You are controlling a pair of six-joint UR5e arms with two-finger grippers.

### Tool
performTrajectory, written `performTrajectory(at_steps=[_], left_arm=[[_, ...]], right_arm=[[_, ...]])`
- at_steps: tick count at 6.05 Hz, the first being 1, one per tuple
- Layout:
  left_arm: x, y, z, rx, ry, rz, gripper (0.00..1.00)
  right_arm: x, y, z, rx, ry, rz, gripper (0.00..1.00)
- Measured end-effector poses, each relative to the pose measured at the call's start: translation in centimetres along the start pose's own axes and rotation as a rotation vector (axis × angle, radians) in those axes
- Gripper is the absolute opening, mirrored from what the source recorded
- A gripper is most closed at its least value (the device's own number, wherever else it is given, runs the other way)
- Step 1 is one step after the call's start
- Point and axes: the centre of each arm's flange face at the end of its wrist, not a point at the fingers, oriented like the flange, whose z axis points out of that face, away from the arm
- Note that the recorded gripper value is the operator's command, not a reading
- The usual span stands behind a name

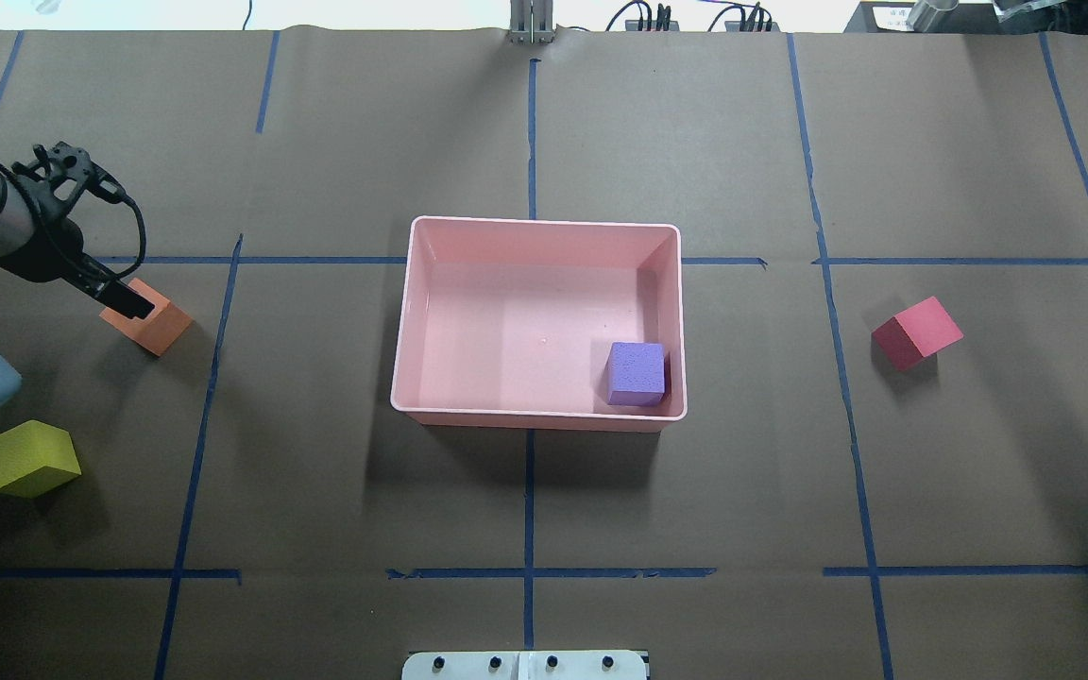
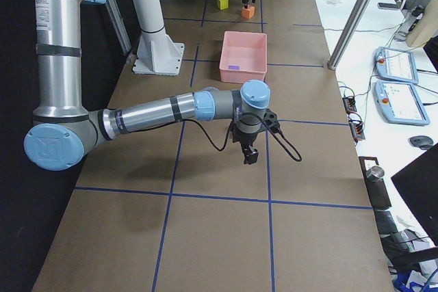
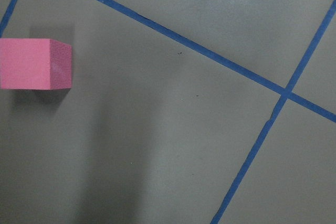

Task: Place blocks into pink bin with both arms
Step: 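Move the left gripper to the orange cube while the right arm withdraws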

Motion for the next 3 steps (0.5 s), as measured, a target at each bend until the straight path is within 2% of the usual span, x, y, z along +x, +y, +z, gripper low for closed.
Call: performTrajectory(at_steps=[1,3], left_arm=[[0.3,0.3,1.0,-0.017,0.003,-0.01,1.0],[0.5,0.5,2.4,-0.043,0.005,-0.017,0.53]], right_arm=[[0.1,0.1,0.1,-0.002,0.0,0.001,1.0],[0.1,0.1,0.2,-0.004,0.0,0.004,1.0]])
